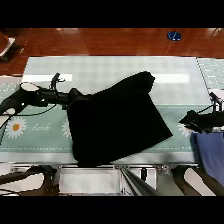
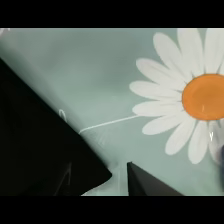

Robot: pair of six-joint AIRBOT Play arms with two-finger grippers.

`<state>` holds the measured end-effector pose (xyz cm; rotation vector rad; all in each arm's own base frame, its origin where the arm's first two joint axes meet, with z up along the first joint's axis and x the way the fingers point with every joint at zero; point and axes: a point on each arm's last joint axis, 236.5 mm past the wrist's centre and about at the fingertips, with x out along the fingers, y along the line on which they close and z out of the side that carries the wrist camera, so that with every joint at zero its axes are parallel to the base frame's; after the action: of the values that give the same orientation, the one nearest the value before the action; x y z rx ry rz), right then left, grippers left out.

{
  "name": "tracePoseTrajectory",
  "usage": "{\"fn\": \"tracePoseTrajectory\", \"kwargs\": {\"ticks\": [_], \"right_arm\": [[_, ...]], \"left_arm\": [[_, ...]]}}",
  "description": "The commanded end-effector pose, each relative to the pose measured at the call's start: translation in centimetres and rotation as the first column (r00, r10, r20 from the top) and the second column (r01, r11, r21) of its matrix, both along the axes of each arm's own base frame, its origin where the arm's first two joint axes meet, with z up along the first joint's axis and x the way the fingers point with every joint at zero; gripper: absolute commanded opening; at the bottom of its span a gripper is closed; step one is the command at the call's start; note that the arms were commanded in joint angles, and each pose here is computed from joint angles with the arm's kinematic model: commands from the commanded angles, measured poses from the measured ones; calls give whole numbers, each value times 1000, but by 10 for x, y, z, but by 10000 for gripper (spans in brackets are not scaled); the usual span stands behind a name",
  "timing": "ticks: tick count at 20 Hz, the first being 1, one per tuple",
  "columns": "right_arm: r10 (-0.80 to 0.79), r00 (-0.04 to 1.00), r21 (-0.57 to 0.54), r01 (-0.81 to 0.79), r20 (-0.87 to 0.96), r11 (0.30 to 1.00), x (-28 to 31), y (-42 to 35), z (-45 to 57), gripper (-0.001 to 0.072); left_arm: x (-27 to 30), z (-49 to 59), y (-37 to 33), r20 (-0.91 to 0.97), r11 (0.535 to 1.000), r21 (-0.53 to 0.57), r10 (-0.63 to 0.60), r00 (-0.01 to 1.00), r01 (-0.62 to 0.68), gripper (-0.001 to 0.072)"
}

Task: Fold the shirts.

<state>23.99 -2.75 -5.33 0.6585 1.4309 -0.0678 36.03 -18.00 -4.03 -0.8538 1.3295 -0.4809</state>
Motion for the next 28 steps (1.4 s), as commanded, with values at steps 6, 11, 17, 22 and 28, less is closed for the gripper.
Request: {"fn": "tracePoseTrajectory", "kwargs": {"ticks": [6,11,17,22,28], "right_arm": [[32,997,63,-27,-75,998,-23,16,-3,407],[35,984,153,-8,-173,988,-54,41,-22,407],[30,971,244,30,-237,969,-78,67,-35,407],[-2,978,273,60,-208,960,-67,74,-38,407],[98,972,285,-34,-214,958,-49,113,-66,407]], "left_arm": [[2,-20,-43,-89,986,-56,-159,983,154,507],[-10,-16,-53,-114,954,-113,-290,950,277,27],[-7,-18,-50,-100,953,-88,-297,950,288,26],[-2,-20,-49,-90,959,-76,-279,956,273,26],[-2,-20,-49,-90,959,-76,-280,956,273,27]]}}
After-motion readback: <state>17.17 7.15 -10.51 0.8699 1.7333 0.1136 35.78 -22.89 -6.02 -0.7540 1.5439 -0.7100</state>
